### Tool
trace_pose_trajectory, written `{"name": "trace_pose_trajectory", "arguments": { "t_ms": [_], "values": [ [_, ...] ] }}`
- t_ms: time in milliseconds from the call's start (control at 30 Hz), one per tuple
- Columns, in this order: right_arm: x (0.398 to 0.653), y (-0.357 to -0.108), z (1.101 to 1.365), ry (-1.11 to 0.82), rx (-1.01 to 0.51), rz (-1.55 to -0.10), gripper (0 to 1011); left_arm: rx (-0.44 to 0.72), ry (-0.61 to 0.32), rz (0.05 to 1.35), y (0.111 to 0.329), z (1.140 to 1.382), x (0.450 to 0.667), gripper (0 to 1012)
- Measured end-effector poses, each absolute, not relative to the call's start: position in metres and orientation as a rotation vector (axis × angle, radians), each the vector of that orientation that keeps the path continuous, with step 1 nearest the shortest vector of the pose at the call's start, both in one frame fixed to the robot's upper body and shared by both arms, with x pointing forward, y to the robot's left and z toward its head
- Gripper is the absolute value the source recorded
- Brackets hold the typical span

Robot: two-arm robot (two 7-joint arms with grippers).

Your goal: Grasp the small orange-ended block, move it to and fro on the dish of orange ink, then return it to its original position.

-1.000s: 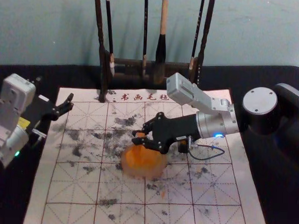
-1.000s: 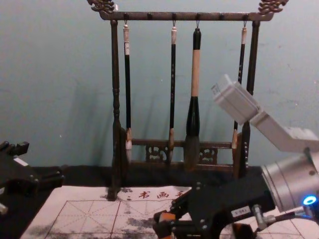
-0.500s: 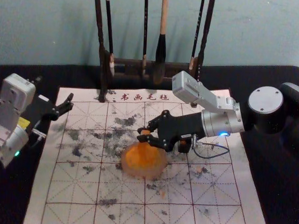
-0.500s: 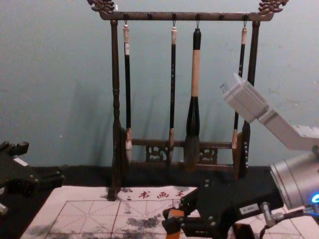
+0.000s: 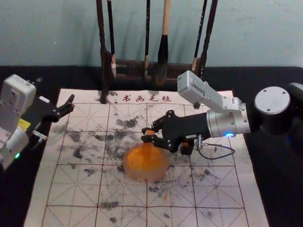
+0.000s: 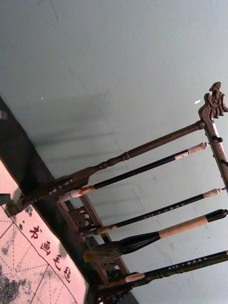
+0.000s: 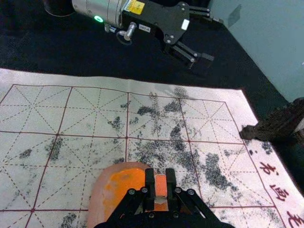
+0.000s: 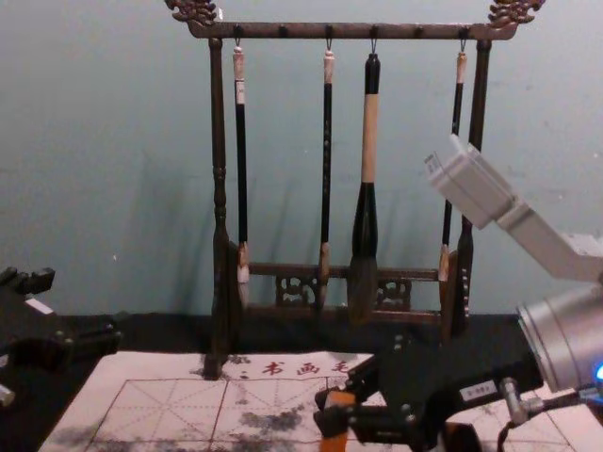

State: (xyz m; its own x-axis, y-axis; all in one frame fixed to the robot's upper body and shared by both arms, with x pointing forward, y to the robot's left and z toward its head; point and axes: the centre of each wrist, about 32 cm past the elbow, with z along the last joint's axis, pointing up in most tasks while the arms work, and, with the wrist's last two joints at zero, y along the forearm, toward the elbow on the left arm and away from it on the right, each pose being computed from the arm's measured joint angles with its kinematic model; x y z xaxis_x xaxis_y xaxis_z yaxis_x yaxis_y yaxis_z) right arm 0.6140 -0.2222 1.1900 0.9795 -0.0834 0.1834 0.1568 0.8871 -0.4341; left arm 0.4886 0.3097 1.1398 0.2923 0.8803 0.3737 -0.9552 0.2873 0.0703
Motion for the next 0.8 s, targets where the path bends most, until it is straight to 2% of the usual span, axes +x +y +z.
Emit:
{"name": "trace_pose_trajectory", "arguments": {
  "t_ms": [300, 533, 800],
  "values": [
    [0.607, -0.233, 1.206, -0.189, -0.436, -0.13, 136, 0.304, -0.285, 1.248, 0.31, 1.14, 0.489, 1001],
    [0.594, -0.255, 1.226, -0.229, -0.402, -0.157, 136, 0.305, -0.285, 1.248, 0.31, 1.14, 0.489, 1001],
    [0.582, -0.282, 1.236, -0.248, -0.397, -0.211, 136, 0.304, -0.285, 1.248, 0.31, 1.14, 0.489, 1001]
  ]
}}
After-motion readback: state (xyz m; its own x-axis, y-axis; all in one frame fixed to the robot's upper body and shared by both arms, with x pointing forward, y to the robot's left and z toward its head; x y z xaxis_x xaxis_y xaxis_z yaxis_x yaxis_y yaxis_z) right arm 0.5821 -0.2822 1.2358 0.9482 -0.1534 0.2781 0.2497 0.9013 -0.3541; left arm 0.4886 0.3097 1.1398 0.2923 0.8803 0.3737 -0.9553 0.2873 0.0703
